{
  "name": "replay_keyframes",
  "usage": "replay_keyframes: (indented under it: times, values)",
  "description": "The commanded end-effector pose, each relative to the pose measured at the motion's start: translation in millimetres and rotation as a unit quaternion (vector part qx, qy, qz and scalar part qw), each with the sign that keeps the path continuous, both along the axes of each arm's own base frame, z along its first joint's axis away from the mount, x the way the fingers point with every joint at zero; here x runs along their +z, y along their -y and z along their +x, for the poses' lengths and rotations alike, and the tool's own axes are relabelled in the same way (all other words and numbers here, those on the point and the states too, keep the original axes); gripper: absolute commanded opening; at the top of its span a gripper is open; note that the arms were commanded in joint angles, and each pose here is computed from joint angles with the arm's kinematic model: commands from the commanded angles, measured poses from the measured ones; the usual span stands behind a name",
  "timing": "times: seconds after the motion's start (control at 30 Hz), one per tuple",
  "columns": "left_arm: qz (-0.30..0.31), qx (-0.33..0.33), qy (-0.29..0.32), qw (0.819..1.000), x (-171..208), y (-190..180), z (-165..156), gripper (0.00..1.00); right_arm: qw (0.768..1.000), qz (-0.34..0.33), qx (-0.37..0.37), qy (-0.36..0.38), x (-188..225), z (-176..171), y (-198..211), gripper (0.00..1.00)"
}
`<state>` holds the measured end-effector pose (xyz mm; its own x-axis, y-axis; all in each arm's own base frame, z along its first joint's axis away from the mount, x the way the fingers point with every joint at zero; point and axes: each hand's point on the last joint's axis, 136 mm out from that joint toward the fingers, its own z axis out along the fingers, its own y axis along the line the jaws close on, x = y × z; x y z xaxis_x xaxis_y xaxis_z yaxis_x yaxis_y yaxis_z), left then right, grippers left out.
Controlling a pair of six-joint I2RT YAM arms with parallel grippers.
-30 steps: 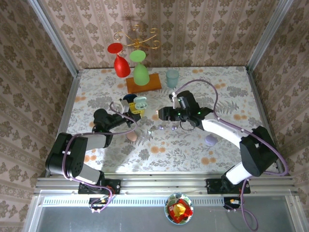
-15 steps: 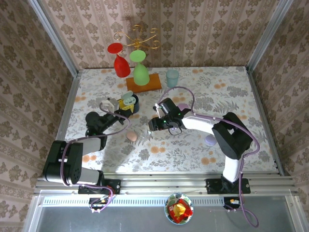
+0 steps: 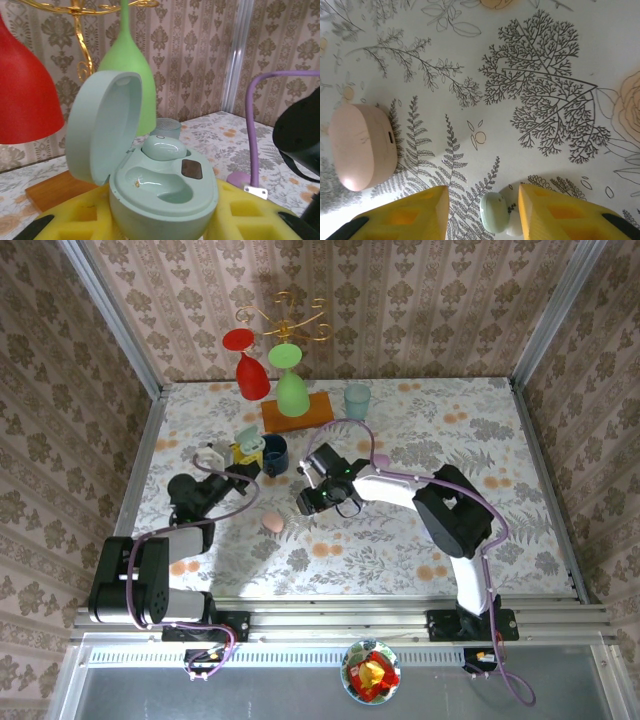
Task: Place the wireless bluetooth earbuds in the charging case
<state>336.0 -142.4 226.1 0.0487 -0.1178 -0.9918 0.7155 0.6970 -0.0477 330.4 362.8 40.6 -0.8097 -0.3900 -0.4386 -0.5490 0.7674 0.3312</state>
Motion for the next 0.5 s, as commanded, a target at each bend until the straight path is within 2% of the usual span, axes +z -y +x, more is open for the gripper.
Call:
replay_keyframes:
  times: [0.0,0.3,0.47]
  values:
    - [-0.011,0.009,0.012,1.000,9.1,-5.9,-2.1,0.32,0.997,-0.067,0.028,0.018,-11.8,-3.9,7.4,0.41]
    - [-0.014,0.005,0.011,1.000,10.9,-6.4,-4.4,0.32,0.985,-0.150,0.066,0.062,-23.1,-10.0,7.6,0.36]
    - [-0.014,0.002,0.012,1.000,11.8,-5.5,-5.1,0.32,0.983,-0.162,0.060,0.068,-22.6,-7.8,9.9,0.27]
